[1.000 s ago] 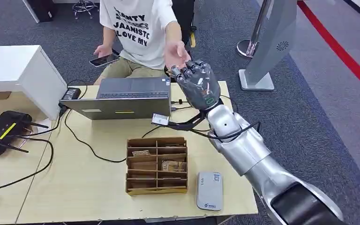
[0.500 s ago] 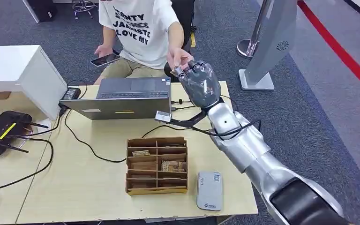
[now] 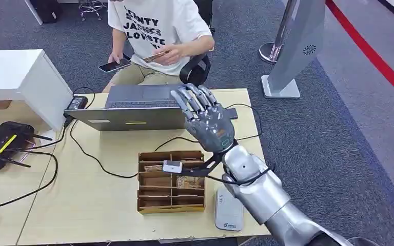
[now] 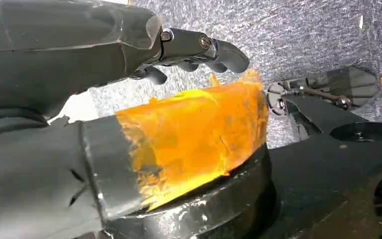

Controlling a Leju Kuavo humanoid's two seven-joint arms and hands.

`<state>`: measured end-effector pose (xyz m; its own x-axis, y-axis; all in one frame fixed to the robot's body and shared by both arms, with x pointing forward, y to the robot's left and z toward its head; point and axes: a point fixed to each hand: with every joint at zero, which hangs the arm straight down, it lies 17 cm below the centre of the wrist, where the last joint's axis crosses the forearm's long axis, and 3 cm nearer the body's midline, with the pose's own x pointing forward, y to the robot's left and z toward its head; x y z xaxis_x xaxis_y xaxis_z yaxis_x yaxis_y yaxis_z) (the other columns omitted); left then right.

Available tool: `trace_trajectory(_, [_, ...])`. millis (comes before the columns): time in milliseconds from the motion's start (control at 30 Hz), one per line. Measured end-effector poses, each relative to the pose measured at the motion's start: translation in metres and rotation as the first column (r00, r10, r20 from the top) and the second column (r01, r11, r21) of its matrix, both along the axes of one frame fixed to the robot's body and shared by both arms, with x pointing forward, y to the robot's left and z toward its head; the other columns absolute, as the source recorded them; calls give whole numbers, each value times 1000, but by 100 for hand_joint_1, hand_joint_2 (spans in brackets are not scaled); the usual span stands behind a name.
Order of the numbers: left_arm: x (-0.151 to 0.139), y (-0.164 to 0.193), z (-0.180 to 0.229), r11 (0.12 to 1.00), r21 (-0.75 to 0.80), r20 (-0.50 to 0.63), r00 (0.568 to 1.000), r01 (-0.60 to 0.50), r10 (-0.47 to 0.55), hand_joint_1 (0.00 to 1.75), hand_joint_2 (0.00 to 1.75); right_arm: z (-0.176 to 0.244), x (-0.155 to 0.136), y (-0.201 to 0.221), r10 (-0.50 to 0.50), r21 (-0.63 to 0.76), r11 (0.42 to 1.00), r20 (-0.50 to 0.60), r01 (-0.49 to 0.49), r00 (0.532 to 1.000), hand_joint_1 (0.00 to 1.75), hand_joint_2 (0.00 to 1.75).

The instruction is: Pass the card to the sensor for recognition and then transmit it.

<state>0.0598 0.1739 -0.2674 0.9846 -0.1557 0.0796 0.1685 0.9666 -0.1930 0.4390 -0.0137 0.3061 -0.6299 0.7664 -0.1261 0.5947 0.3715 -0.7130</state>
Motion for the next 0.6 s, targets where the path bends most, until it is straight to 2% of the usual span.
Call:
trace_trajectory(133, [-1, -1, 0, 999, -1, -13, 999, -41, 41, 0, 0, 15, -50, 9, 119, 141, 983, 3, -119, 993, 0, 175])
trace_trajectory(200, [-2, -2, 0, 998, -4, -17, 998, -55, 55, 0, 0, 23, -68, 8, 147, 201, 969, 11, -146, 989, 0, 175])
trace_trajectory(400, [-1, -4, 0, 996, -4, -22, 996, -85, 85, 0, 0, 35, -89, -3, 192, 321, 929, 11, -185, 981, 0, 175])
trace_trajectory(600, [-1, -5, 0, 987, -7, -34, 987, -159, 159, 0, 0, 16, -113, -16, 255, 472, 861, -75, -191, 964, 0, 175])
